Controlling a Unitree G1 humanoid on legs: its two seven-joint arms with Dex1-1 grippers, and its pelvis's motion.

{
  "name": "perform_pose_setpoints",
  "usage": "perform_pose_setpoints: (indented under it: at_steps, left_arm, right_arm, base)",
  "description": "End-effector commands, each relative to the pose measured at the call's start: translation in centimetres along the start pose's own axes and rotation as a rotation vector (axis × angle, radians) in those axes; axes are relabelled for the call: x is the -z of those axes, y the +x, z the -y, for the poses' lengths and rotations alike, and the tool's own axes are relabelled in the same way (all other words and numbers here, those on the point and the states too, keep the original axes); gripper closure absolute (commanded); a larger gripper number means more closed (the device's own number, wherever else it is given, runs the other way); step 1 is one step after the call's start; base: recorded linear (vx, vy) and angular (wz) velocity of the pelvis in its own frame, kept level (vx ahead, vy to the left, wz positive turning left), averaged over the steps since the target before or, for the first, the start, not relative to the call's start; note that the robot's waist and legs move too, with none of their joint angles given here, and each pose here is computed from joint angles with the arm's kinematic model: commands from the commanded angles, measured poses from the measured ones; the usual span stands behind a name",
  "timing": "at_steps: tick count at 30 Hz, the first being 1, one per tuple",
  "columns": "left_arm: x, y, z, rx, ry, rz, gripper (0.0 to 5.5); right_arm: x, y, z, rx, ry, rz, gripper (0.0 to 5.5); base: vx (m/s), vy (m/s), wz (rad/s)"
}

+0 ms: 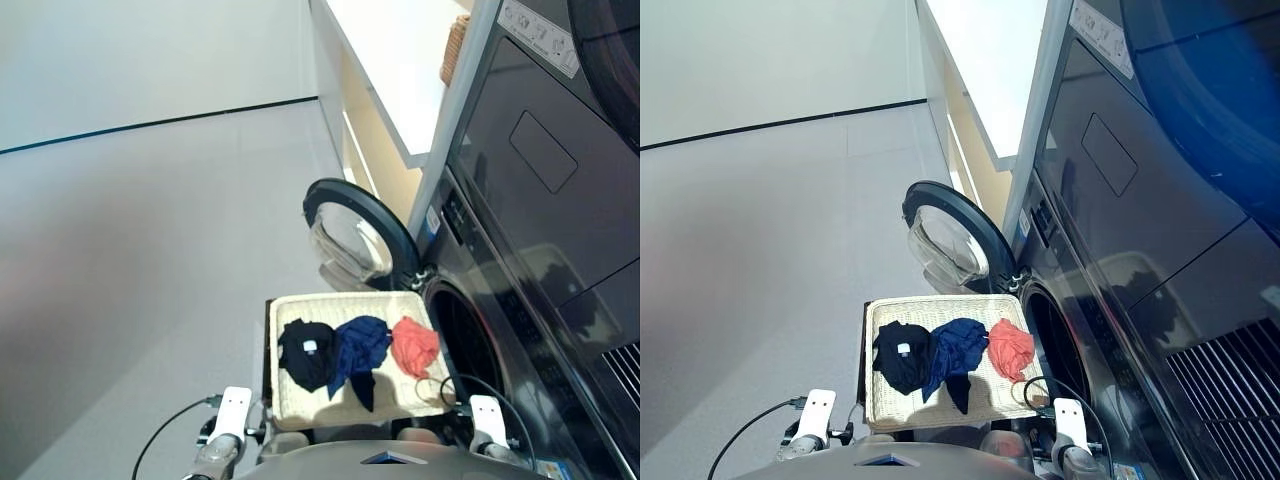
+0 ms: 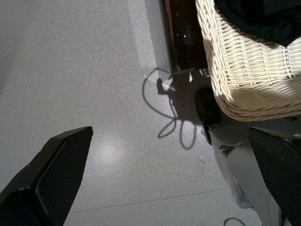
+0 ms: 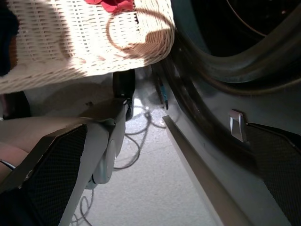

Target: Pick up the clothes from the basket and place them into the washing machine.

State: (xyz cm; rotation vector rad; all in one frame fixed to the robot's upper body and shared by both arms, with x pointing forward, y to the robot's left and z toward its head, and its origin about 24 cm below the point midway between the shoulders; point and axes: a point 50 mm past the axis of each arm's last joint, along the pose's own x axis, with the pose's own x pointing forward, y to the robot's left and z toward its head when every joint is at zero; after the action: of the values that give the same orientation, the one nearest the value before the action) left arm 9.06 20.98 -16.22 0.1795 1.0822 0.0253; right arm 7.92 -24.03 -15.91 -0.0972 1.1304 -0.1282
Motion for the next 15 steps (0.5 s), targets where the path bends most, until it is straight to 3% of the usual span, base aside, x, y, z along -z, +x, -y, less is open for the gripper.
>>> perform_pose_setpoints:
  at_steps: [1,10,15]
  left_arm:
    - [-5.4,0.8,-1.4,-0.034,0.04,0.196,0.0]
    - [-6.6,0.7,-1.0,-0.035,0.052,0.261,0.0]
    - [-10.2,0.1,0.3,0.011,-0.06,0.431,0.0]
  right_arm:
    - [-4.2,0.7,0.0,-0.001,-0.054,0.128,0.0]
    - [-5.5,0.6,-0.9,-0.025,-0.101,0.199,0.0]
    - [-7.7,0.2,-1.5,-0.038,-0.107,0.324,0.0]
  base:
    - [0.0,0.0,0.0]
    - [0.0,0.0,0.0]
    - [0.0,0.0,0.0]
